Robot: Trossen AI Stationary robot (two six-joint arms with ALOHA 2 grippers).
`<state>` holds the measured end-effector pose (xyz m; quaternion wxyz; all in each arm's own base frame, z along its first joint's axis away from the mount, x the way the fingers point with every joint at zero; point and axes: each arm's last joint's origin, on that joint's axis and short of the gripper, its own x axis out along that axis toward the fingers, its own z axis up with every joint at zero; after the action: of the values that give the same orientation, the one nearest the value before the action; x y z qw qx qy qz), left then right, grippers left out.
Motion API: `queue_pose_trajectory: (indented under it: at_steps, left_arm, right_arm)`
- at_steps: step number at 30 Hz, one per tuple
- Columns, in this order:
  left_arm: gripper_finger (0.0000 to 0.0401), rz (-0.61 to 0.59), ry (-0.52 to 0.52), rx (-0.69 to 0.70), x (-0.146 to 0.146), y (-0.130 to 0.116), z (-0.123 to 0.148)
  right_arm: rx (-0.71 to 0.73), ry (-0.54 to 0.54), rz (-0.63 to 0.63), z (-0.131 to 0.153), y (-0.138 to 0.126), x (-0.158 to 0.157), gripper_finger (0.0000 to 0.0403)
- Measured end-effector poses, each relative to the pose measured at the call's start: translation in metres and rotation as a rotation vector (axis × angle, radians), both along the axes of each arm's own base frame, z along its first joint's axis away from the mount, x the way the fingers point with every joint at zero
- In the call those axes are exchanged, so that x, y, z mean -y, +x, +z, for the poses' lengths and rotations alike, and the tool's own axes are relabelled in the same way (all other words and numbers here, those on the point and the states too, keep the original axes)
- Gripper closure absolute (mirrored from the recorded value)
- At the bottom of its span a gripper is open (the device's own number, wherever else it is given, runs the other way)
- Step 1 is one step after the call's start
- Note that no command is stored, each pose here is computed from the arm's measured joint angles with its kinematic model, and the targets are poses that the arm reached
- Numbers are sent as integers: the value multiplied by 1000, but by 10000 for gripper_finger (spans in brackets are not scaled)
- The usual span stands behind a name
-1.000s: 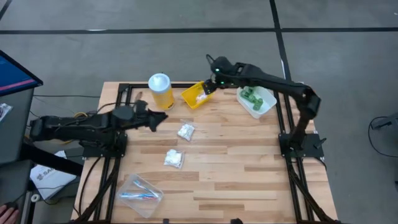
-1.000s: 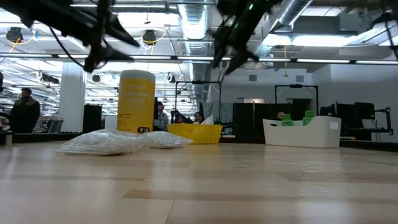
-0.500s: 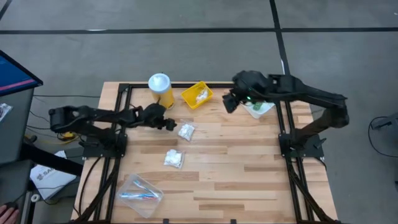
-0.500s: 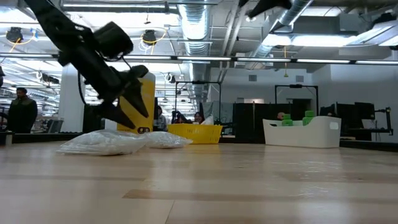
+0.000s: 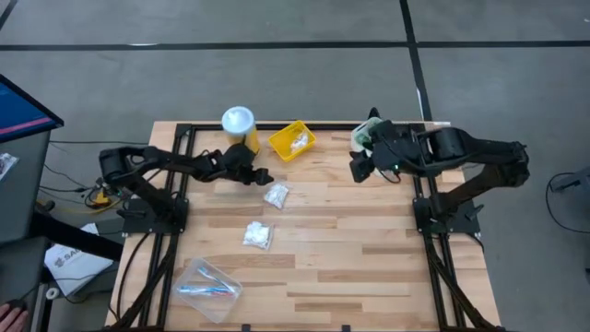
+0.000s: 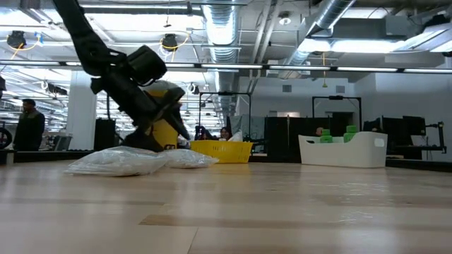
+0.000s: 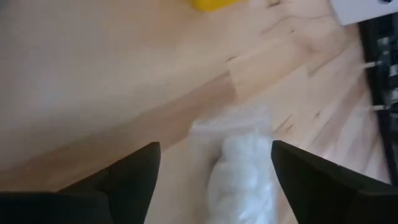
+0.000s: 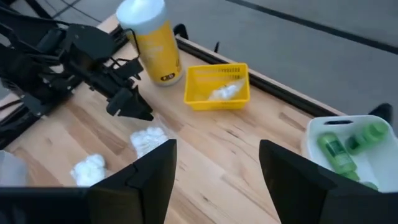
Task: Pick & Place Travel size toiletries
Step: Put the cotton pack into the yellow bin
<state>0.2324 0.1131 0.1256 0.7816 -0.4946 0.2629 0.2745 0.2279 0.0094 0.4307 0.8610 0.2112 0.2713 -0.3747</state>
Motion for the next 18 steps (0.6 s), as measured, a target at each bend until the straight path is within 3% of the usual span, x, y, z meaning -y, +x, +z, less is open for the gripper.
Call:
queue_pose_trajectory:
  at_steps: [5, 10, 14, 18]
  left_arm:
    - [93, -15, -9, 15, -6, 13, -4]
    - [103, -57, -36, 47, -8, 21, -9]
    - [119, -63, -40, 55, -8, 23, -12]
    - [154, -51, -33, 54, -9, 23, -12]
  right_arm:
    - [15, -65, -38, 0, -9, -19, 182]
    - [69, -107, -75, 5, -48, -26, 191]
    - [192, -105, -101, -2, -93, -23, 232]
    - [316, -89, -123, -32, -126, -18, 301]
